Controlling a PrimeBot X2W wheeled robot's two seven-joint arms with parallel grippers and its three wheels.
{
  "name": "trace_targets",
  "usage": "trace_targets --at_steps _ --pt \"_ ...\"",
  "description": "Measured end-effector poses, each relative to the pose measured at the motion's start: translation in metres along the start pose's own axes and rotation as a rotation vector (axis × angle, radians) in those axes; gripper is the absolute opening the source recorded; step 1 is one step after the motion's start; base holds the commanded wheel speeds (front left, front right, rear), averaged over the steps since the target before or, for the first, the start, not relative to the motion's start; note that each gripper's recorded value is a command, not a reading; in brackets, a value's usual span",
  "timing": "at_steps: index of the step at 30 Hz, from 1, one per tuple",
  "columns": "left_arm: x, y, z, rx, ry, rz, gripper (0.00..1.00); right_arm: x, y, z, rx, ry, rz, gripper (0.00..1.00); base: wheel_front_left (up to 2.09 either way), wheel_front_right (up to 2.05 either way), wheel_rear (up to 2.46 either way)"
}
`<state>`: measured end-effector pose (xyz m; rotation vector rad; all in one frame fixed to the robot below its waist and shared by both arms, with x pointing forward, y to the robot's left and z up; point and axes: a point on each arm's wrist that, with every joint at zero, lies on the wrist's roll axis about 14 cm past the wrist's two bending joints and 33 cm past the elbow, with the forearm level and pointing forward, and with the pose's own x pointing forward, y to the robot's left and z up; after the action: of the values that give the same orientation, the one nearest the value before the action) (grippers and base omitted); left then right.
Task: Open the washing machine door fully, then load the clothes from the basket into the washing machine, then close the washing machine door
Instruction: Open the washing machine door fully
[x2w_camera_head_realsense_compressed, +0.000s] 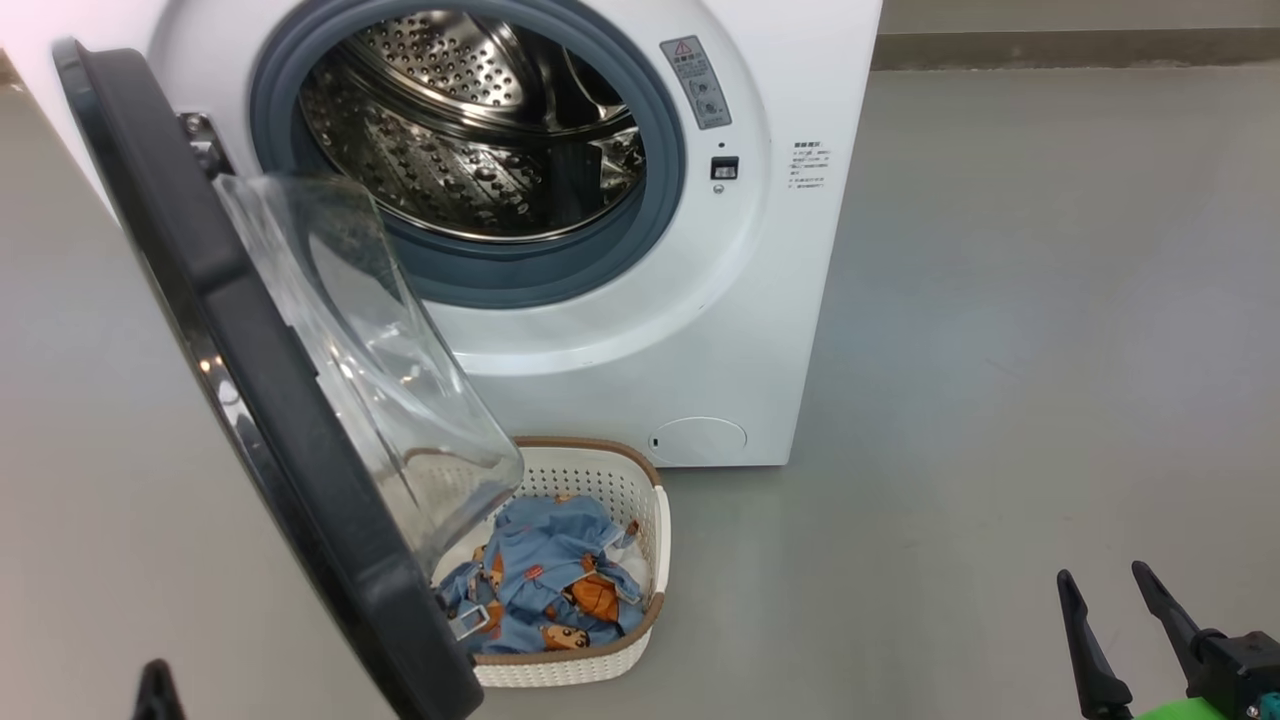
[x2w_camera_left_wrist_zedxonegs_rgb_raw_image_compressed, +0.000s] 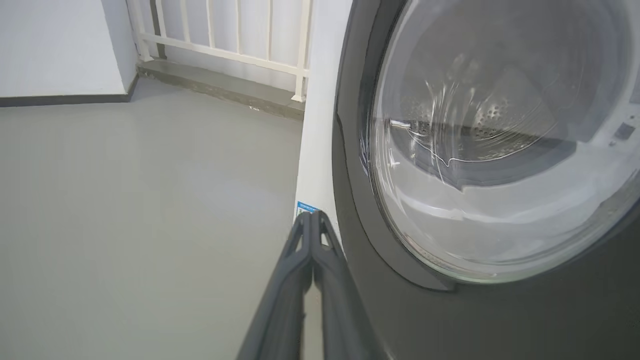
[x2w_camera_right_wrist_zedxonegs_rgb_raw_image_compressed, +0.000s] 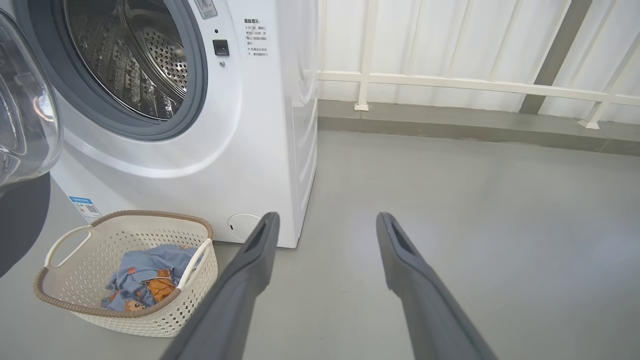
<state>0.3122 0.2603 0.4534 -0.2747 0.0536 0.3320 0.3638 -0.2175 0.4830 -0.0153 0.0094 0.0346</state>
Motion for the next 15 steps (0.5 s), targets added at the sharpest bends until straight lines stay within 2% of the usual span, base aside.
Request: trace_targets --at_steps 5,9,12,15 --pt "0.001 0.021 0.026 -0.053 -0.083 0.104 0.0 0.003 0.004 0.0 0.002 -0.002 0.01 1.0 0.0 0.0 0.0" --pt "0.002 0.027 0.058 -0.083 -0.181 0.14 0.0 0.006 0.009 0.0 0.003 0.001 0.025 1.0 0.0 0.0 0.0" --pt "0.0 0.026 0.095 -0.099 -0.297 0.146 0.0 0.008 0.013 -0.001 0.005 0.002 0.036 1.0 0.0 0.0 0.0" --pt "-0.005 0.009 0.15 -0.122 -0.467 0.111 0.0 0.011 0.016 -0.001 0.005 0.001 0.046 1.0 0.0 0.0 0.0"
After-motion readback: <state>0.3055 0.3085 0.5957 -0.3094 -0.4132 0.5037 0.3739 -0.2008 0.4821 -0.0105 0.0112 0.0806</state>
